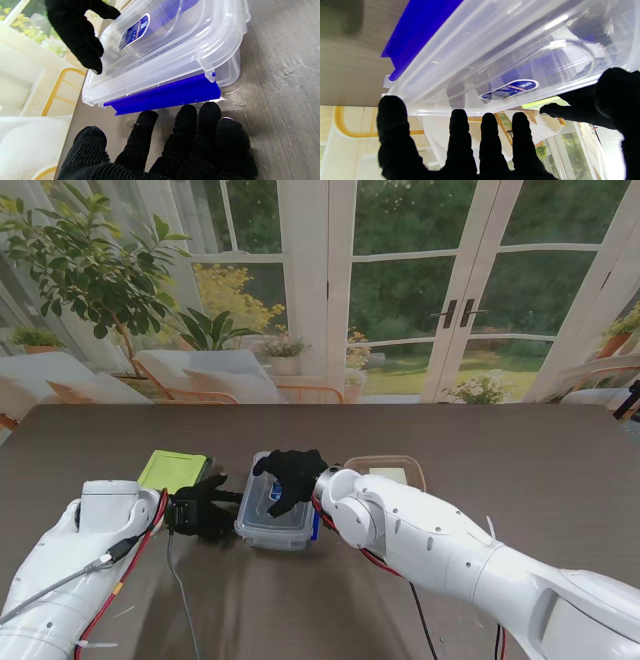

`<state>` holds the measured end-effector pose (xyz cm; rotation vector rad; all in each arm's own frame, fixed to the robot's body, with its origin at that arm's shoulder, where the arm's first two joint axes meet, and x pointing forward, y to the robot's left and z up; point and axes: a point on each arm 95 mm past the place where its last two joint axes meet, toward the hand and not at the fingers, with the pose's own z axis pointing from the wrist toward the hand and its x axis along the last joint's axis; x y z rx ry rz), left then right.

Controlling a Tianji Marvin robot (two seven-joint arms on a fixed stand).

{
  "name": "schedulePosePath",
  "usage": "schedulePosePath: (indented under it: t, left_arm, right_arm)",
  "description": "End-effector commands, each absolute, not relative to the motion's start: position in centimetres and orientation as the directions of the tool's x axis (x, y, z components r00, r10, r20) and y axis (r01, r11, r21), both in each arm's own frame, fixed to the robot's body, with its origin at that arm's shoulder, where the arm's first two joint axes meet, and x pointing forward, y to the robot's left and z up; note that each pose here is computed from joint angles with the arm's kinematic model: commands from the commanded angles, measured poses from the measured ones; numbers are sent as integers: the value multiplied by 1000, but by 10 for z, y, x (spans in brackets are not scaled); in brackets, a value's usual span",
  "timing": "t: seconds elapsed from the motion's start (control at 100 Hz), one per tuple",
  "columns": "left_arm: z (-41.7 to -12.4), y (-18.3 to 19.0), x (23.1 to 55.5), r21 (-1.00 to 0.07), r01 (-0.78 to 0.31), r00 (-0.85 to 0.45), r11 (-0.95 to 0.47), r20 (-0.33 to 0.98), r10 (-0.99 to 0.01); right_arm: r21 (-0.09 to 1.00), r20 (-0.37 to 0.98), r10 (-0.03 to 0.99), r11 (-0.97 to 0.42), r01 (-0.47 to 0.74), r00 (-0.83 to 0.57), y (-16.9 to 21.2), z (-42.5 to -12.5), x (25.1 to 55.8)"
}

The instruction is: Pair container bodies with their lids

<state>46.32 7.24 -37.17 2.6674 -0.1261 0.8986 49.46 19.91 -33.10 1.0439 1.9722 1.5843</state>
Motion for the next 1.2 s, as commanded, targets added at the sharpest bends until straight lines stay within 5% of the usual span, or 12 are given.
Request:
schedulePosePath:
  t: [0.0, 0.39, 1.19]
  left_arm:
    - [-383, 68, 454, 298, -188, 815, -936, 580, 21]
    - [-384, 68, 449, 339, -130, 808, -932, 581, 99]
    - [-407, 68, 454, 314, -234, 865, -920, 500, -49]
  right_arm:
    - [924, 162, 743, 117, 365, -650, 205, -358, 478]
    - [920, 170, 740, 118, 374, -650, 210, -363, 477]
    - [922, 175, 746, 106, 373, -643, 211, -364, 479]
